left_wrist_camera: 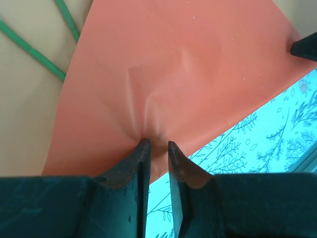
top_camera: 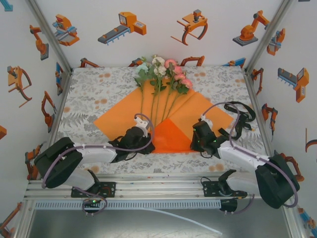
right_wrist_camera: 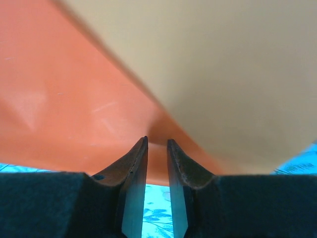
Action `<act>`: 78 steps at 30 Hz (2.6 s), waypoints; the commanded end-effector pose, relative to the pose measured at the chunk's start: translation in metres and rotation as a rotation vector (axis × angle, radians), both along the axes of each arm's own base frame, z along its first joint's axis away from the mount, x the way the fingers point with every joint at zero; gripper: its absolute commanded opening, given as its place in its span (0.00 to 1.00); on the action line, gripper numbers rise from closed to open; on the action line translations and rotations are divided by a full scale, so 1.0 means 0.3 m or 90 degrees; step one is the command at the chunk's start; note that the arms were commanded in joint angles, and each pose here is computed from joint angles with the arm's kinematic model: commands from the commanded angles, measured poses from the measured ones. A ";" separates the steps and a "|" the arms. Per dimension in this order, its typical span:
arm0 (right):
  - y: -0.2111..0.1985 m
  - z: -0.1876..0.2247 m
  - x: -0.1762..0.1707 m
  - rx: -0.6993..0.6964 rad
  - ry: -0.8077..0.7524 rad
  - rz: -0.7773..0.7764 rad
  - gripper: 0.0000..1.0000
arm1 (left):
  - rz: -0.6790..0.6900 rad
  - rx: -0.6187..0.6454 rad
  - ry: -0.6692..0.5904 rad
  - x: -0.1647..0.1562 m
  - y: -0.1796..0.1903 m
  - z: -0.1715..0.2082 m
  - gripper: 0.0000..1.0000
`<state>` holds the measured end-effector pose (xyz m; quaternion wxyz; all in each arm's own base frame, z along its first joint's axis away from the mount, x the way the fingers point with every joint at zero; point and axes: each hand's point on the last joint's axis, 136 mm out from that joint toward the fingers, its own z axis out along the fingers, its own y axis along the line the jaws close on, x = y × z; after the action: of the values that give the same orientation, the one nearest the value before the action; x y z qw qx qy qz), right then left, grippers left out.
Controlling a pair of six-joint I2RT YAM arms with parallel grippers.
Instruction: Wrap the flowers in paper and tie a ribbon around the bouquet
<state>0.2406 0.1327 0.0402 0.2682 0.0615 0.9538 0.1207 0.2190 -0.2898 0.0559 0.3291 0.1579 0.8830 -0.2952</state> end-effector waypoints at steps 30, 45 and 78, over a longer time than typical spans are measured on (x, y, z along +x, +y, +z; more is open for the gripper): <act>0.450 0.193 0.295 -0.008 -0.128 0.233 0.65 | 0.667 0.020 0.106 0.499 0.885 0.144 0.47; 0.434 0.078 0.289 -0.025 -0.066 0.262 0.58 | 0.717 0.059 0.194 0.530 1.024 -0.055 0.58; 0.470 0.256 0.151 0.055 -0.105 0.267 0.57 | 0.514 -0.140 0.207 0.321 0.601 0.137 0.00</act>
<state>0.3065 0.2629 0.0945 0.3009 -0.1346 0.9257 0.1856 0.3159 -0.1034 0.0724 0.2897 -0.2840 0.8815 -0.2415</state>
